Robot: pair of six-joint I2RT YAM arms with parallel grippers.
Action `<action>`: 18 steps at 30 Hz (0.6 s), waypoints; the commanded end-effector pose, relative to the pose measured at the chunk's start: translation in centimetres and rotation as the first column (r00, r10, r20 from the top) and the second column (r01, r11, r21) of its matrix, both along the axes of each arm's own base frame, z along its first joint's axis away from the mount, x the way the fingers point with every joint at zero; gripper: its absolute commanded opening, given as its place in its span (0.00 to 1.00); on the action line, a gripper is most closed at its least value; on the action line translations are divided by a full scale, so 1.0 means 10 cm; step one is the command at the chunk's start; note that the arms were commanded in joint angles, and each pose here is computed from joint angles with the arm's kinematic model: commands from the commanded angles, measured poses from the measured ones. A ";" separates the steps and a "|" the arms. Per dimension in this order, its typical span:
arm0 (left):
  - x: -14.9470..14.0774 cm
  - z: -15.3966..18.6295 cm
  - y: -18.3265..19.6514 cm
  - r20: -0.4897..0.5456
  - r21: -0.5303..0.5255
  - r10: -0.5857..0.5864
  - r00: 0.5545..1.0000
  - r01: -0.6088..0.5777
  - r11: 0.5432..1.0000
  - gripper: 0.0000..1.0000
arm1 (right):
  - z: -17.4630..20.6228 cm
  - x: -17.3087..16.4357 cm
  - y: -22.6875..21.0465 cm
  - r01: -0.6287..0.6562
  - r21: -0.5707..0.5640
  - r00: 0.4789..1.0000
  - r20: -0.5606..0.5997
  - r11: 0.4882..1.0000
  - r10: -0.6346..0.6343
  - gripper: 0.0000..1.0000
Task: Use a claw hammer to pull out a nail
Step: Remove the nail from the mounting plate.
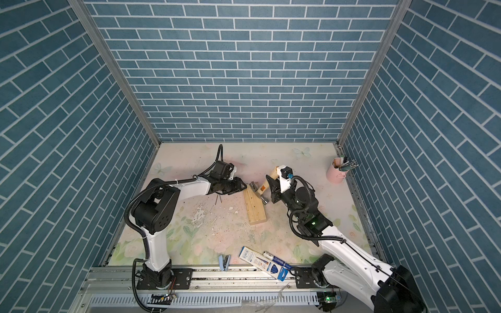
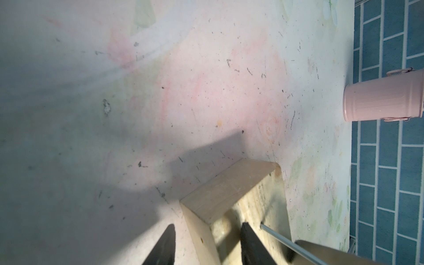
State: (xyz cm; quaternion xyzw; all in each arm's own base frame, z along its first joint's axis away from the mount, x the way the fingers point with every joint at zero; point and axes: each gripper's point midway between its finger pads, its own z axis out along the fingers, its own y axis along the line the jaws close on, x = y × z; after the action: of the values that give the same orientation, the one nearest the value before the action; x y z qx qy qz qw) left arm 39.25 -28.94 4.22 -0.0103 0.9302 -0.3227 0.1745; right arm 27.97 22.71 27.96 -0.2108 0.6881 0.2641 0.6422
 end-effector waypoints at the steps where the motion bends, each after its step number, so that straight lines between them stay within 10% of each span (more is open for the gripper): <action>1: -0.47 -0.65 0.31 -0.216 0.166 0.030 0.976 0.007 0.986 0.46 | -0.63 -0.10 0.07 -0.042 -0.072 0.964 -0.265 0.997 0.022 0.00; 18: -0.47 -0.61 0.31 -0.208 0.168 0.026 0.978 0.010 0.986 0.46 | 0.34 0.04 0.16 -0.026 0.043 0.992 -0.125 0.999 0.031 0.00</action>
State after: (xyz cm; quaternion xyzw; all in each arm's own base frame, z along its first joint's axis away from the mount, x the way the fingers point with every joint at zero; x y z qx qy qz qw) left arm 39.24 -28.94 4.22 -0.0101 0.9303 -0.3227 0.1743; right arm 29.04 23.43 29.00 -0.2090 0.7289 0.2511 0.6016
